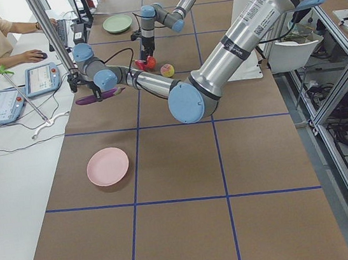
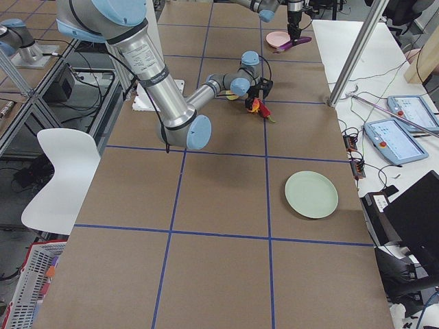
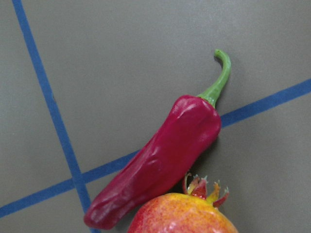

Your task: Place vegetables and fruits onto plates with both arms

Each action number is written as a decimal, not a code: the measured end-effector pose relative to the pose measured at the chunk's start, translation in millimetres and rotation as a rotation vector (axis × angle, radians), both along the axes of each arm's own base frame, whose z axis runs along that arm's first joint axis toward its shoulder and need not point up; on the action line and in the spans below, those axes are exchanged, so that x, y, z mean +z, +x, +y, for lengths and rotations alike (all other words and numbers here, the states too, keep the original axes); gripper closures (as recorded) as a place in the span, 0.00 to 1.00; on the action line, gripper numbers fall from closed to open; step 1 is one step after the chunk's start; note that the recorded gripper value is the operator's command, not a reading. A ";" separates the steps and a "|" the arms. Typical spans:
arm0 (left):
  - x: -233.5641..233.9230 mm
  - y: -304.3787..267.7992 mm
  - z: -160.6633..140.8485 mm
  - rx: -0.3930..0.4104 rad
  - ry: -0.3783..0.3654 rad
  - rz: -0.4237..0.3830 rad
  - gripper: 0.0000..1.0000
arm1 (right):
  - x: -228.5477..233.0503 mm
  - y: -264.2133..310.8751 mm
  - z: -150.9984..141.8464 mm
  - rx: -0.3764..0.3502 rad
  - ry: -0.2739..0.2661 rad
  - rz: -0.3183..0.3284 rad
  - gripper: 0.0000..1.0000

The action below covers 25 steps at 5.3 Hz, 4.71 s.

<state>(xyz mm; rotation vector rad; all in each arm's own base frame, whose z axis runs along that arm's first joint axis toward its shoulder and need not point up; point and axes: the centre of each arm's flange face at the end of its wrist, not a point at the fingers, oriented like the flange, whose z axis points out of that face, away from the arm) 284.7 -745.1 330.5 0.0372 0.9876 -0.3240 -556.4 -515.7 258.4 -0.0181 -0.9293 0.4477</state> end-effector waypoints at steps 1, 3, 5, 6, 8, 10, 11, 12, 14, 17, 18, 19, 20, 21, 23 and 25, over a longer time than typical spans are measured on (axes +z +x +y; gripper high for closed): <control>44.7 -31.2 -3.2 0.033 0.044 -0.051 1.00 | -1.4 -1.3 2.8 -0.001 0.010 -0.007 1.00; 147.1 -73.9 -12.6 0.093 0.013 -0.154 1.00 | -16.2 14.1 -1.4 0.011 0.051 -0.060 1.00; 209.5 -83.5 -14.8 0.112 -0.024 -0.262 0.49 | -29.4 95.6 -53.1 0.070 0.089 -0.097 1.00; 229.7 -88.1 -15.5 0.125 -0.012 -0.324 0.00 | -3.4 144.3 -83.3 0.098 0.106 -0.065 1.00; 226.9 -94.1 -21.8 0.087 0.011 -0.392 0.00 | 84.1 235.4 -133.4 0.129 0.130 0.073 1.00; 152.0 -73.0 -21.5 0.000 0.019 -0.284 0.00 | 178.2 310.5 -179.9 0.110 0.120 0.230 1.00; 101.4 -35.1 -5.4 -0.046 -0.032 -0.175 0.00 | 223.7 334.7 -194.7 0.098 0.099 0.307 1.00; 51.4 11.4 20.3 -0.081 -0.088 -0.086 0.00 | 267.8 349.7 -203.8 0.108 0.077 0.379 1.00; -38.0 102.1 68.0 -0.097 -0.166 0.031 0.00 | 319.7 360.8 -208.4 0.124 0.064 0.449 0.56; -124.4 181.3 106.2 -0.078 -0.175 0.096 0.00 | 318.8 366.6 -211.6 0.125 0.101 0.441 0.00; -153.9 205.8 118.4 -0.113 -0.254 0.128 0.00 | 306.6 369.5 -213.0 0.121 0.123 0.414 0.00; -187.8 246.8 131.3 -0.196 -0.378 0.153 0.00 | 286.9 369.7 -212.6 0.110 0.141 0.360 0.00; -213.4 282.7 139.5 -0.311 -0.509 0.169 0.00 | 272.1 369.4 -211.7 0.103 0.151 0.318 0.00; -226.8 315.1 149.3 -0.453 -0.654 0.185 0.00 | 263.4 368.7 -210.2 0.099 0.156 0.294 0.00; -220.8 372.7 160.0 -0.677 -0.821 0.162 0.00 | 256.2 370.4 -203.7 0.100 0.165 0.274 0.00; -214.8 395.5 173.8 -0.751 -0.881 0.157 0.02 | 253.1 373.2 -195.4 0.103 0.173 0.266 0.00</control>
